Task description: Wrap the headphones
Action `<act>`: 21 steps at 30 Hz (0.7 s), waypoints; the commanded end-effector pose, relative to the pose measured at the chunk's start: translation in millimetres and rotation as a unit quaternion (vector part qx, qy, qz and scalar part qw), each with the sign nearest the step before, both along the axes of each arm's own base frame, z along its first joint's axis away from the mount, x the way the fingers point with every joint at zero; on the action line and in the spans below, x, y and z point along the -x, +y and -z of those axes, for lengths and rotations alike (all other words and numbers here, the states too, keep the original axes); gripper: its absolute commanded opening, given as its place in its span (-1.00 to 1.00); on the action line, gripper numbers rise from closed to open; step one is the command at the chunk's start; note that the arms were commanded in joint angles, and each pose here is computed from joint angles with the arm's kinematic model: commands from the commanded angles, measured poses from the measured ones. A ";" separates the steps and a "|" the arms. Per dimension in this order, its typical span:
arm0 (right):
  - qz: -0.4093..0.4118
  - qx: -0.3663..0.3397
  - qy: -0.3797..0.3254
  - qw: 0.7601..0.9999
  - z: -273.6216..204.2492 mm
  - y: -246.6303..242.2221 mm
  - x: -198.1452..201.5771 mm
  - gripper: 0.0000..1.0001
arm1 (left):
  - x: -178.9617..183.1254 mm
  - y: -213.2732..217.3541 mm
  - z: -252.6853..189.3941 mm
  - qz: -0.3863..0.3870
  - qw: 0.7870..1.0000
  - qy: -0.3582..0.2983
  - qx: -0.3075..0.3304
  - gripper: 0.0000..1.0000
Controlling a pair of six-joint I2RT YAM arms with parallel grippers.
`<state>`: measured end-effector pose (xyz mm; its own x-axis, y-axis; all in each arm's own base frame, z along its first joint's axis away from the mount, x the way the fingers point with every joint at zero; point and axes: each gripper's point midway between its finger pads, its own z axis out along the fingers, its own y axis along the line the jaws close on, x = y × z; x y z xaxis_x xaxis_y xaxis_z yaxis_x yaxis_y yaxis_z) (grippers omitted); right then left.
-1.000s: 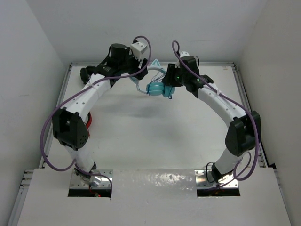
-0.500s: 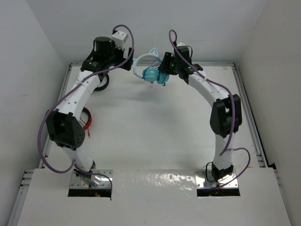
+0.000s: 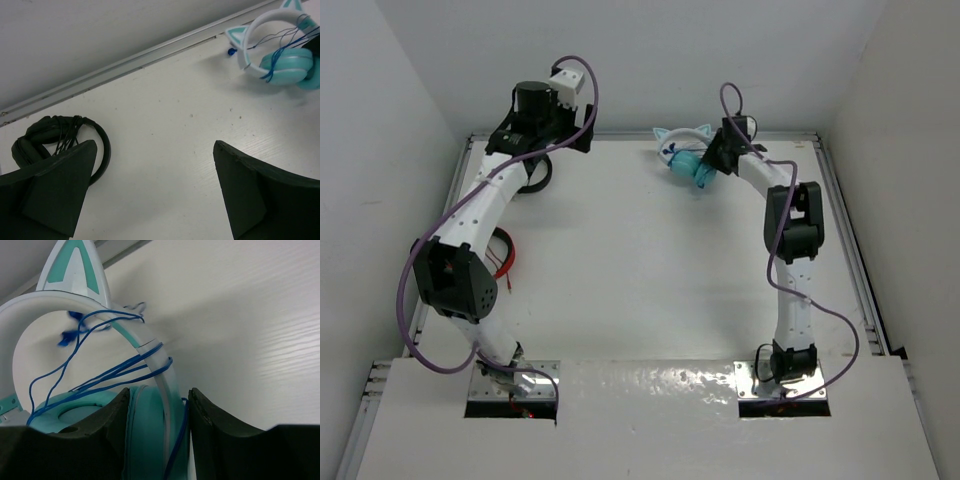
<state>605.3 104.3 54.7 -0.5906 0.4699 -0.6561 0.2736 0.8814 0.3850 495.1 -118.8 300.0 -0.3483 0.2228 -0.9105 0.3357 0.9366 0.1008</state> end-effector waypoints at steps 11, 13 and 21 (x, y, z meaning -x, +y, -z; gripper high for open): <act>0.141 -0.012 -0.062 0.988 -14.5 -79.8 -57.8 -0.87 | -2.3 2.6 2.5 -0.003 1.000 -0.001 0.003 0.99; 0.152 -0.010 -0.069 0.986 -15.3 -86.5 -64.4 -0.33 | -2.3 2.9 2.8 -0.002 1.000 0.001 0.003 0.99; 0.172 0.054 -0.078 0.980 -91.8 -128.7 -17.9 0.98 | 11.3 3.9 6.2 0.003 1.000 0.023 0.001 0.99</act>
<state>639.5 2.0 44.7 -0.4156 0.5944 -0.6885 0.5180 0.7768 0.3580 490.1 -118.0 284.4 -0.3978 0.2315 -0.8878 0.3434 0.9349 0.0899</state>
